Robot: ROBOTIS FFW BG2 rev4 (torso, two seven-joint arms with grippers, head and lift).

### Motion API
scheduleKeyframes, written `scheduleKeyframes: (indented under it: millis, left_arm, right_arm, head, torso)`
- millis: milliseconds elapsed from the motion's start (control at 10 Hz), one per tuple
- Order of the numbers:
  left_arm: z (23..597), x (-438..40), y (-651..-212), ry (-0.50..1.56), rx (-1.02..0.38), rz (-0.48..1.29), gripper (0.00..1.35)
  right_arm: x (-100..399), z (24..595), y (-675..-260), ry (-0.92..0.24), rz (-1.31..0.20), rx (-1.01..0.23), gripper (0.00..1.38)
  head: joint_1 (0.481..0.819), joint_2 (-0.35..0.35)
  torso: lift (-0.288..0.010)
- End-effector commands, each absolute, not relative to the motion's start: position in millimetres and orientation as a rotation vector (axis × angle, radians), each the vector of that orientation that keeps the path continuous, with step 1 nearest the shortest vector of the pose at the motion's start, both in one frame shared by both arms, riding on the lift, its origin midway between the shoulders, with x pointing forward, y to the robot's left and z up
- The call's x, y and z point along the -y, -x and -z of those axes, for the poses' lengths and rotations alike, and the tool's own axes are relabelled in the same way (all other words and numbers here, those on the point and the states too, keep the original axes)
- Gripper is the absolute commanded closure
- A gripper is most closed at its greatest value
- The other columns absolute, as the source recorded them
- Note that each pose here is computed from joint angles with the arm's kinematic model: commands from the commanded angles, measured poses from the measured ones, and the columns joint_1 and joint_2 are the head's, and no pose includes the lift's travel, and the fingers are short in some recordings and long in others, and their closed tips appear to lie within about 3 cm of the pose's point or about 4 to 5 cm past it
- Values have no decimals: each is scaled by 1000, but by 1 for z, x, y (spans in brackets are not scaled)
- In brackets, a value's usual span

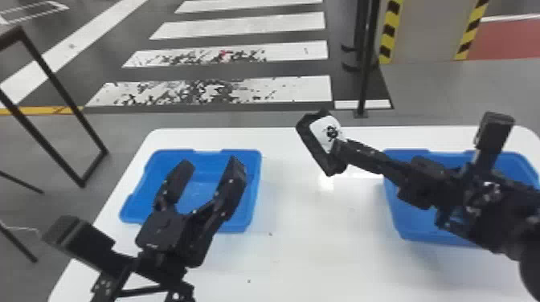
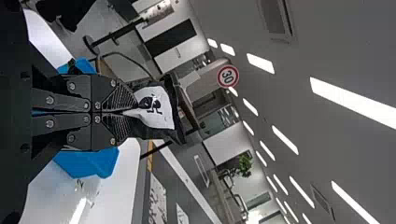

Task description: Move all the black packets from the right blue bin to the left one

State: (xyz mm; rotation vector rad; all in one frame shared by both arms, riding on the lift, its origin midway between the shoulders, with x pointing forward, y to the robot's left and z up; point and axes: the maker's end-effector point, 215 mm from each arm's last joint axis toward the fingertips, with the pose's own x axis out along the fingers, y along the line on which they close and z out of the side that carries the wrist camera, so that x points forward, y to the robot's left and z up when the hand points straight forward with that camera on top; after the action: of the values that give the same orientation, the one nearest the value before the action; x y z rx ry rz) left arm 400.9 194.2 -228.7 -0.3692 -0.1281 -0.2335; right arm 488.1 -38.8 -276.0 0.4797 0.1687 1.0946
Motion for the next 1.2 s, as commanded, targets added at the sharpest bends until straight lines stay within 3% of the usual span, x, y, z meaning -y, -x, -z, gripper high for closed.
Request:
scheduleKeyframes:
  millis: [0, 200, 700, 800, 900, 1000, 1100]
  left_arm:
    - [234, -177, -403, 490, 87, 286, 157]
    - [236, -159, -404, 583, 54, 349, 157]
    - [237, -156, -406, 570, 53, 354, 157]
    - [235, -160, -406, 537, 63, 343, 371]
    - [245, -156, -407, 523, 24, 338, 1075]
    - [254, -150, -406, 522, -17, 348, 1199]
    - [253, -149, -406, 507, -18, 348, 1213]
  right_arm:
    - [9, 269, -472, -527, -1170, -179, 1136]
    - [-21, 263, -455, -551, -1245, -192, 1138]
    - [-84, 272, -398, -662, -1404, -284, 1136]
    - [-85, 273, -397, -665, -1405, -287, 1136]
    - [-83, 271, -398, -674, -1402, -281, 1136]
    - [-82, 267, -401, -677, -1400, -265, 1136]
    - [-81, 265, -404, -684, -1397, -256, 1136]
  head:
    - [695, 191]
    - [695, 210]
    - [695, 285]
    - [695, 309]
    - [695, 326]
    - [695, 332]
    - [695, 324]
  torso:
    - [-140]
    - [-140]
    - [-140]
    - [-140]
    - [-140]
    - [-140]
    - [-140]
